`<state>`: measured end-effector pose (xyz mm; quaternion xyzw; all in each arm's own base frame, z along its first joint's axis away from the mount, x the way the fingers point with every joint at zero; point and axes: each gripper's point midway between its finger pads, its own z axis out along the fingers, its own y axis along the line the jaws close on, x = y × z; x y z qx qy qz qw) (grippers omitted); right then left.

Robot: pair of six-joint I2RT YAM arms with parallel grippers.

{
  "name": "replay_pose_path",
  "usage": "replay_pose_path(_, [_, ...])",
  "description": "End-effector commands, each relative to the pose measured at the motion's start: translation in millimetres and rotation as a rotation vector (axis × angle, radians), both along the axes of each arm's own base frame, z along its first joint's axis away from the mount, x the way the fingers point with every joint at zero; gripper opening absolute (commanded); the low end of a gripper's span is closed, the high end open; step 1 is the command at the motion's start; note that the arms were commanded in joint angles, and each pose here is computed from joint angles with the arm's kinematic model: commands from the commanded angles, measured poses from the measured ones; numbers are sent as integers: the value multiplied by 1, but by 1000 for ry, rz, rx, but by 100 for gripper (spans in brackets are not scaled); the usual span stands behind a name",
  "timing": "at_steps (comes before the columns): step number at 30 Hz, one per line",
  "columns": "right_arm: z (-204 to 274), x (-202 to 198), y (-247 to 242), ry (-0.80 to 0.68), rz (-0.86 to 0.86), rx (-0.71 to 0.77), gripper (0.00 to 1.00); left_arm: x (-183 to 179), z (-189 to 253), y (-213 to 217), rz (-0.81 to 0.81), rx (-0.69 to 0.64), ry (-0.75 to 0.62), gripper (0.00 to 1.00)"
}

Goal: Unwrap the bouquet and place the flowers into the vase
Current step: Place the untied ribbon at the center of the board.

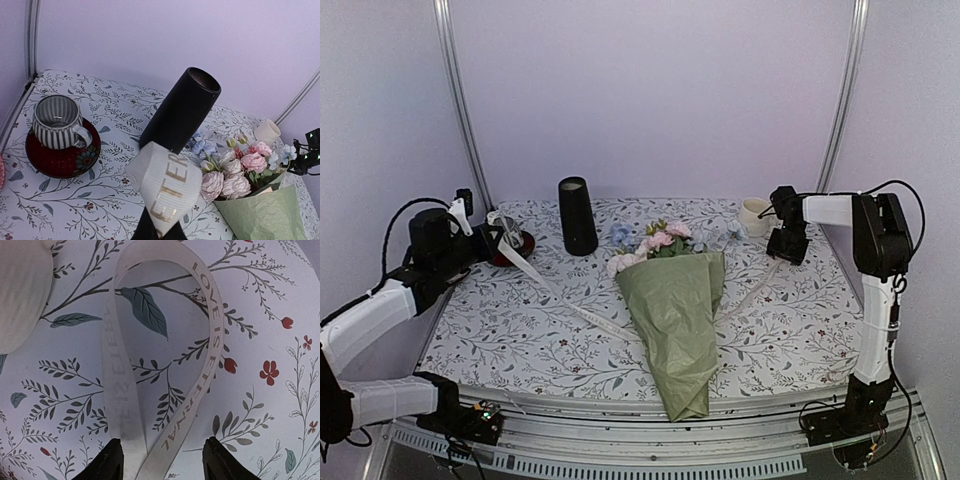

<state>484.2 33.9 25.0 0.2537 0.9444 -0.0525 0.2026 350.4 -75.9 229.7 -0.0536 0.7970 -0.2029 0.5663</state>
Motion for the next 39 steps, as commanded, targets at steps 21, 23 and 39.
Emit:
replay_pose_path(21, [9,3,-3,-23,-14,-6,2,-9,-24,98,441,-48,82,0])
replay_pose_path(23, [7,1,0,-20,-5,9,2,-13,-27,109,499,-59,88,0])
replay_pose_path(39, [33,-1,-48,-50,-117,-18,2,-4,-55,99,423,-138,146,0])
